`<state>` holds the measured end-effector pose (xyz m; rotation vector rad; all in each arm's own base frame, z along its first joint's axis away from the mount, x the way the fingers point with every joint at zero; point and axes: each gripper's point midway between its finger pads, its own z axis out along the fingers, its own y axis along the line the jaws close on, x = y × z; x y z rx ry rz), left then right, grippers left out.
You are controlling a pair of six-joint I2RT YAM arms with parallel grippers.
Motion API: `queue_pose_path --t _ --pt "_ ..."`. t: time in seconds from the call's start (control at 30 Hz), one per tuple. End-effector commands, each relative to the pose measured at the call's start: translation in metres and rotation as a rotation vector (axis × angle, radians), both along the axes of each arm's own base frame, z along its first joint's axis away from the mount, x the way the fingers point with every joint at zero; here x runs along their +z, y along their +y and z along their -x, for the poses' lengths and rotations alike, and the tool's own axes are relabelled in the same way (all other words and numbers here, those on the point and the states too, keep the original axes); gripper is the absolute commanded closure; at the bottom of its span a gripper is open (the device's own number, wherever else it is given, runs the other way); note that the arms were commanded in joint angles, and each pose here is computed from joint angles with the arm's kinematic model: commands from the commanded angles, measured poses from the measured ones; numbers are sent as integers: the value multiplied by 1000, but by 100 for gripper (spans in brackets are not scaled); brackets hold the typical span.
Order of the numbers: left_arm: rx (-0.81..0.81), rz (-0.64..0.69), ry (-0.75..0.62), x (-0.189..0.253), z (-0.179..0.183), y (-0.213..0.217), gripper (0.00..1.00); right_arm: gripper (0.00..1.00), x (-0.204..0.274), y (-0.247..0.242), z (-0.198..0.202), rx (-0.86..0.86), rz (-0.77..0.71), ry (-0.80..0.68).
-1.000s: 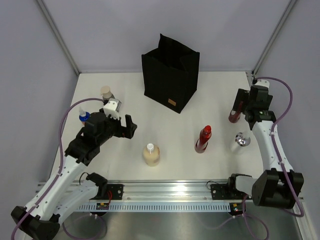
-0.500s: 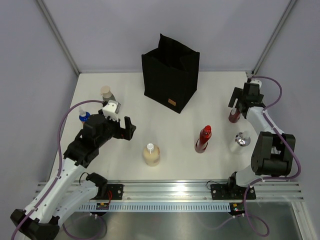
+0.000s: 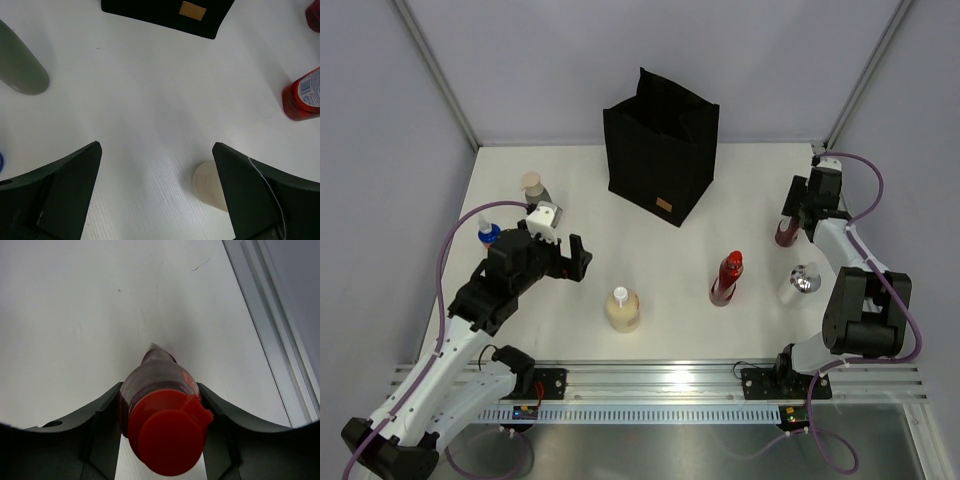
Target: Place the personal care products into the canvas bag
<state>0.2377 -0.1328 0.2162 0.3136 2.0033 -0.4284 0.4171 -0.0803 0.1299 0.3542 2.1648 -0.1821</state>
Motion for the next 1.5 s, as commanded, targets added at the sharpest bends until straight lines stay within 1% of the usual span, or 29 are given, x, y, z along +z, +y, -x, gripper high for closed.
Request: queue_pose_path --t 0.0,0.03,0.07,0.1,0.13,0.17,0.2,0.23,0.27,0.3,0.33,0.4,0.43,0.5,0.53,0.6,0.63,0.7,0.73,0.8,0.83,0.9,0.93,1.07,1.17,1.2,1.27,1.37,1.47 --pt "5 2 -47 9 -6 0 1 89 40 3 -11 46 20 -124" --pt "5 3 -49 9 -6 0 1 97 46 4 -9 53 24 -135" --pt "27 -7 -52 8 -8 4 1 100 50 4 -9 59 29 -143" --pt "27 -7 -52 8 -8 4 1 100 55 9 -6 103 34 -139" --pt "27 -7 -52 8 -8 4 1 100 75 15 -7 149 43 -175" --pt "27 -6 -54 9 -8 4 1 100 87 22 -6 223 66 -178" --pt "27 -6 -54 9 -8 4 1 100 90 47 1 360 14 -160" --pt "25 -6 -56 9 -8 3 1 100 121 60 0 452 22 -212" --pt "26 -9 -54 8 -8 4 1 100 134 72 3 542 34 -226" --pt "25 -8 -56 9 -9 3 1 100 144 88 8 621 -2 -237" --pt "27 -11 -54 8 -9 4 1 100 172 94 5 653 21 -290" --pt "29 -13 -56 8 -9 4 1 100 193 114 6 729 4 -314" --pt "29 -14 -57 8 -10 4 1 100 216 121 1 745 1 -352" --pt "29 -16 -58 8 -10 5 1 100 234 140 -1 800 -23 -376" --pt "27 -17 -58 7 -10 4 1 100 255 147 -7 816 -19 -416" --pt "22 -18 -59 7 -10 3 1 100 275 162 -12 850 -26 -455" --pt "16 -17 -58 7 -10 3 1 100 297 187 -15 904 -32 -502" --pt "9 -15 -61 7 -10 1 1 100 322 208 -18 950 -43 -555" --pt "6 -15 -66 8 -10 1 1 100 345 226 -22 984 -61 -606" --pt "5 -18 -70 7 -10 1 1 100 371 243 -25 1018 -84 -666" --pt "5 -16 -74 8 -10 1 1 100 393 256 -31 1038 -102 -717" --pt "2 -22 -77 7 -10 2 1 100 411 268 -39 1054 -121 -763" --pt "1 -24 -78 7 -11 1 1 100 423 275 -50 1056 -113 -807" --pt "-1 -30 -74 3 -12 1 1 100 439 302 -76 1047 -69 -928" --pt "-3 -37 -62 0 -13 0 1 100 439 311 -100 1018 -75 -993" --pt "-4 -41 -56 -3 -14 0 1 100 426 318 -113 1019 -87 -986" --pt "0 -47 -50 -4 -15 0 1 100 414 329 -124 1027 -95 -983" --pt "10 -64 -32 -9 -17 2 1 100 380 354 -133 1074 -135 -910" --pt "12 -72 -19 -13 -17 2 1 100 347 362 -141 1093 -195 -812"
